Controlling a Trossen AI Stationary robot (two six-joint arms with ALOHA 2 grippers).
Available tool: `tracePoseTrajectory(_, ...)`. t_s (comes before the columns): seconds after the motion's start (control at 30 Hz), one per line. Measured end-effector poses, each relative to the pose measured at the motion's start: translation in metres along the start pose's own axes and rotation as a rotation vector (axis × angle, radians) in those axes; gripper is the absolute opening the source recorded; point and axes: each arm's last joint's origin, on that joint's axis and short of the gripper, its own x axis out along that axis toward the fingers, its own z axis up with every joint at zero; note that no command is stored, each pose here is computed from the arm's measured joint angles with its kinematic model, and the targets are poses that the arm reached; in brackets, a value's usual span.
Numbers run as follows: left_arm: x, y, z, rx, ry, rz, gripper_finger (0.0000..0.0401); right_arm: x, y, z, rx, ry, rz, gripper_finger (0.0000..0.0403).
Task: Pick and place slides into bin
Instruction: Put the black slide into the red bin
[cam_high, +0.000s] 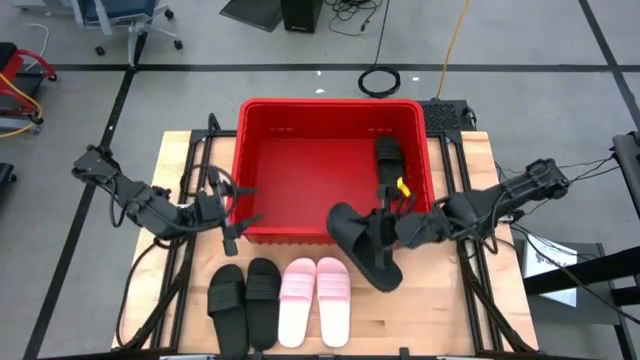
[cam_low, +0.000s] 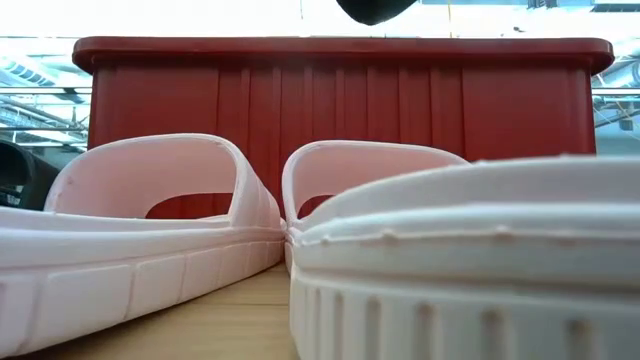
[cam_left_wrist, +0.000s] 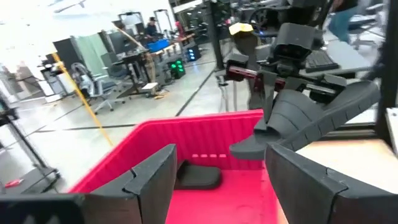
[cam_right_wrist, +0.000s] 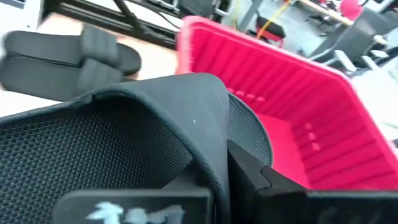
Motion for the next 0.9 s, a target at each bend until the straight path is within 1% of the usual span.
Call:
tracePoseTrajectory(0.27,0.006,0.027,0.002,0.02,-0.016,0.024,0.025,0.005,-0.037,-0.005,-0.017,0.037,-0.1,0.001)
tracePoseTrajectory(0.43,0.012,0.045,0.001,0.043,-0.012,0.06,0.025,0.014,-0.059,-0.014,-0.018,0.111,-0.165,0.001)
tracePoseTrajectory(0.53,0.015,0.056,0.001,0.044,-0.012,0.075,0.025,0.019,-0.074,-0.02,0.006,0.162,-0.208,0.001)
tracePoseTrajectory(0.7,0.019,0.078,-0.002,0.027,-0.007,0.086,0.025,0.025,-0.099,-0.035,0.051,0.258,-0.276,0.001)
tracePoseTrajectory(0.9,0.027,0.101,-0.009,0.006,0.021,0.08,0.025,0.043,-0.113,-0.069,0.066,0.385,-0.324,0.001)
